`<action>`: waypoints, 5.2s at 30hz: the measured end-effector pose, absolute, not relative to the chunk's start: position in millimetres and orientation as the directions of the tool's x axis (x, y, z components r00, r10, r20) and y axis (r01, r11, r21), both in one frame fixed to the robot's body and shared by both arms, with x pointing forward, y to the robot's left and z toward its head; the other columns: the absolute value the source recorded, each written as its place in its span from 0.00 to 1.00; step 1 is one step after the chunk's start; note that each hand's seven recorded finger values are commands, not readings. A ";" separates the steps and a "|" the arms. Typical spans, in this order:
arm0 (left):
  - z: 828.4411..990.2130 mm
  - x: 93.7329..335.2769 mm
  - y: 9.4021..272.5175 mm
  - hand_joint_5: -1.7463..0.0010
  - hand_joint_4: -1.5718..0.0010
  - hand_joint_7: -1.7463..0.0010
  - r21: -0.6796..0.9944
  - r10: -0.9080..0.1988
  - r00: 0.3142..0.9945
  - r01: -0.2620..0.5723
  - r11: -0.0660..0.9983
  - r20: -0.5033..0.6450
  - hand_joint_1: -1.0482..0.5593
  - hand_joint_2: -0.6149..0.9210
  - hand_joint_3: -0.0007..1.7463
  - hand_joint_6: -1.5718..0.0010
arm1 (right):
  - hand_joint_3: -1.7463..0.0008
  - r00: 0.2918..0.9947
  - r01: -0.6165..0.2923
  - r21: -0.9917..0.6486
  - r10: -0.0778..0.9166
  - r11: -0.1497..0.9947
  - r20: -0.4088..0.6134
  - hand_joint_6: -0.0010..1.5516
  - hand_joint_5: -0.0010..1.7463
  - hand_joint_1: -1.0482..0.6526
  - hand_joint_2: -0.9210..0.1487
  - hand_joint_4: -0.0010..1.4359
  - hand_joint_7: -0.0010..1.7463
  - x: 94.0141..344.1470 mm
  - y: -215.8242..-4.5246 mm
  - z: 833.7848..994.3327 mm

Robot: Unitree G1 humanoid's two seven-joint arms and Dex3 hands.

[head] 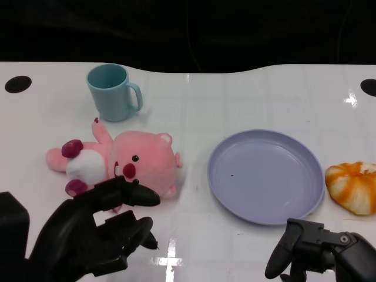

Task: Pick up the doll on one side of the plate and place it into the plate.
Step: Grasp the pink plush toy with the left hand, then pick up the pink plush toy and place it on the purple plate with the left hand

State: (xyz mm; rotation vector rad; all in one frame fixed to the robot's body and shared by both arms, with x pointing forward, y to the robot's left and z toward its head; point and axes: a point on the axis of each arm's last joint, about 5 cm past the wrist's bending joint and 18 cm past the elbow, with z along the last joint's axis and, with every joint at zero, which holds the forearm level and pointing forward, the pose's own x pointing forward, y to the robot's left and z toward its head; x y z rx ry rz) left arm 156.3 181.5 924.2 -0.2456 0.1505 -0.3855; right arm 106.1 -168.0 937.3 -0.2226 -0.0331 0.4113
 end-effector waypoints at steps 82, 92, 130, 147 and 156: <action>913.5 314.2 162.2 0.94 0.92 0.99 0.884 -0.172 0.873 0.467 0.019 -0.457 0.26 1.00 0.00 0.83 | 0.38 0.919 -0.389 -0.219 0.394 0.895 -0.021 0.40 0.97 0.50 0.36 0.46 0.77 98.4 -168.1 938.4; 902.1 320.9 155.8 0.95 0.88 0.99 0.868 -0.158 0.857 0.497 0.001 -0.490 0.28 1.00 0.00 0.78 | 0.38 0.918 -0.390 -0.219 0.396 0.894 -0.017 0.40 0.97 0.49 0.36 0.47 0.77 95.8 -167.4 940.3; 870.3 295.0 164.3 0.00 0.42 0.00 0.849 -0.139 0.976 0.212 0.484 -0.164 0.56 0.83 0.50 0.55 | 0.34 0.917 -0.391 -0.222 0.400 0.893 -0.006 0.40 0.98 0.53 0.40 0.47 0.78 96.2 -166.5 943.4; 916.1 305.0 146.8 0.00 0.39 0.00 0.737 -0.234 0.970 0.207 0.644 -0.068 0.57 0.67 0.75 0.52 | 0.34 0.917 -0.394 -0.215 0.399 0.893 -0.022 0.40 0.98 0.53 0.39 0.46 0.77 103.6 -166.9 936.3; 927.3 304.1 115.6 0.00 0.37 0.00 0.710 -0.324 0.946 0.245 0.660 -0.025 0.53 0.65 0.77 0.49 | 0.37 0.915 -0.398 -0.211 0.402 0.893 -0.026 0.40 0.97 0.52 0.38 0.46 0.77 102.9 -166.1 935.6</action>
